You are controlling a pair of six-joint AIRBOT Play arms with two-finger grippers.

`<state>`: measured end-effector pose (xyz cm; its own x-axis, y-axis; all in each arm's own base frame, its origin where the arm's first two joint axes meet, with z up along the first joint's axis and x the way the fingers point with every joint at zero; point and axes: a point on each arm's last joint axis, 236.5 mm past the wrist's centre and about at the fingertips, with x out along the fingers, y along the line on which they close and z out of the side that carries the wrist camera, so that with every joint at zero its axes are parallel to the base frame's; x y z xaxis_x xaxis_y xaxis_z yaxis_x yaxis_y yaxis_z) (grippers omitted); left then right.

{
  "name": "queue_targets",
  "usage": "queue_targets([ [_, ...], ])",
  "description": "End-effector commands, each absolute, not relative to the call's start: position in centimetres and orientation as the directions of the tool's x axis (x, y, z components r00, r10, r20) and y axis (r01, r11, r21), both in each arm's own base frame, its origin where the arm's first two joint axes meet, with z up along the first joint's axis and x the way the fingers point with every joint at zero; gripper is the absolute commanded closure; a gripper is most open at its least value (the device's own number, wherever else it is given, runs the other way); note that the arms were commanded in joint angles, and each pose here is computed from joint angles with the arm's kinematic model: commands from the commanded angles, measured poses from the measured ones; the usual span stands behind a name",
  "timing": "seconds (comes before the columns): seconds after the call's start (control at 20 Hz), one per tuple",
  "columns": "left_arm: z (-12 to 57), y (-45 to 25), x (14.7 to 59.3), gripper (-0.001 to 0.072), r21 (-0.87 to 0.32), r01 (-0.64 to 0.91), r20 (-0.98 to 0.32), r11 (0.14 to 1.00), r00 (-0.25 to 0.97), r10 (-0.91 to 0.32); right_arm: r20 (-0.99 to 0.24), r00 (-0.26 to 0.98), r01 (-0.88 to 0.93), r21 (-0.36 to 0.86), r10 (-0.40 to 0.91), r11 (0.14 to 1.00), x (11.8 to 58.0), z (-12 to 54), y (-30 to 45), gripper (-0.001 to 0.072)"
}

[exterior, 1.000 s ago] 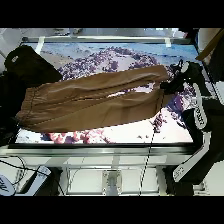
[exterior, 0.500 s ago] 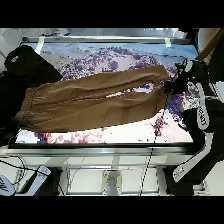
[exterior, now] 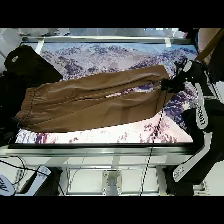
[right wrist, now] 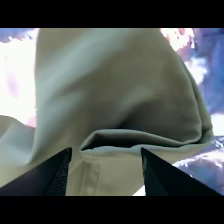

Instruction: Fold the clothes and pants, and hang the long-sleeved shirts on hangers.

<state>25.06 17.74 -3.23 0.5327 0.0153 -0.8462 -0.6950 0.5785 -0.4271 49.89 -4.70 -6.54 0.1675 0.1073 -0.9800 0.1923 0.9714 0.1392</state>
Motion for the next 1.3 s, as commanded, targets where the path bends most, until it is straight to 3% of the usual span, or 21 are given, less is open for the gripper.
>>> queue_targets([
  [0.0,-3.2,17.8,25.1,0.0683,-0.427,-0.695,-0.846,0.579,0.533,0.016,-0.984,0.162,0.204,0.113,0.08,0.972,49.8,-6.8,-5.3,0.027],
  [0.05,-3.2,17.8,25.1,0.0683,-0.427,-0.695,-0.846,0.579,0.533,0.016,-0.984,0.161,0.204,0.111,0.078,0.973,49.8,-6.8,-5.3,0.0276],
  [0.15,-3.2,17.8,25.1,0.0682,-0.427,-0.695,-0.846,0.579,0.533,0.016,-0.986,0.148,0.201,0.108,0.078,0.974,49.5,-6.9,-5.3,0.0386],
  [0.2,-3.2,17.8,25.1,0.0683,-0.427,-0.695,-0.846,0.579,0.533,0.016,-0.989,0.123,0.196,0.099,0.076,0.976,48.9,-7.0,-5.4,0.0406],
  [0.4,-3.2,17.8,25.1,0.0683,-0.425,-0.693,-0.846,0.582,0.533,0.016,-0.997,-0.063,0.148,-0.047,-0.038,0.988,44.5,-7.1,-8.1,0.0412],
  [0.5,-3.2,17.8,25.1,0.0683,-0.426,-0.694,-0.846,0.581,0.533,0.016,-0.99,-0.123,0.103,-0.078,-0.065,0.992,43.1,-7.0,-8.8,0.0683],
  [0.55,-3.2,17.8,25.1,0.0683,-0.425,-0.693,-0.846,0.582,0.533,0.016,-0.989,-0.129,0.101,-0.081,-0.068,0.992,43.0,-7.0,-8.8,0.0698],
  [0.65,-3.2,17.8,25.1,0.0683,-0.425,-0.693,-0.846,0.582,0.533,0.016,-0.994,-0.097,0.112,-0.059,-0.048,0.992,43.7,-7.0,-8.4,0.0669],
  [0.7,-3.2,17.8,25.1,0.0683,-0.426,-0.693,-0.846,0.581,0.533,0.016,-0.998,-0.07,0.119,-0.005,0.003,0.993,44.3,-7.1,-7.2,0.0504],
  [0.75,-3.2,17.8,25.1,0.0683,-0.426,-0.694,-0.846,0.581,0.533,0.016,-0.997,-0.055,0.126,0.048,0.055,0.991,44.7,-7.1,-5.9,0.0275],
  [0.8,-3.2,17.8,25.1,0.0683,-0.426,-0.694,-0.846,0.581,0.533,0.016,-0.994,-0.054,0.125,0.09,0.097,0.988,44.7,-7.0,-4.8,0.0211],
  [1.1,-3.2,17.8,25.1,0.0683,-0.425,-0.693,-0.846,0.582,0.533,0.016,-0.996,-0.036,0.015,0.087,0.087,0.996,45.7,-7.2,-0.3,0.0233],
  [1.25,-3.2,17.8,25.1,0.0683,-0.425,-0.693,-0.846,0.582,0.533,0.016,-0.998,0.041,-0.047,-0.059,-0.057,0.997,47.6,-7.3,-0.9,0.0266],
])
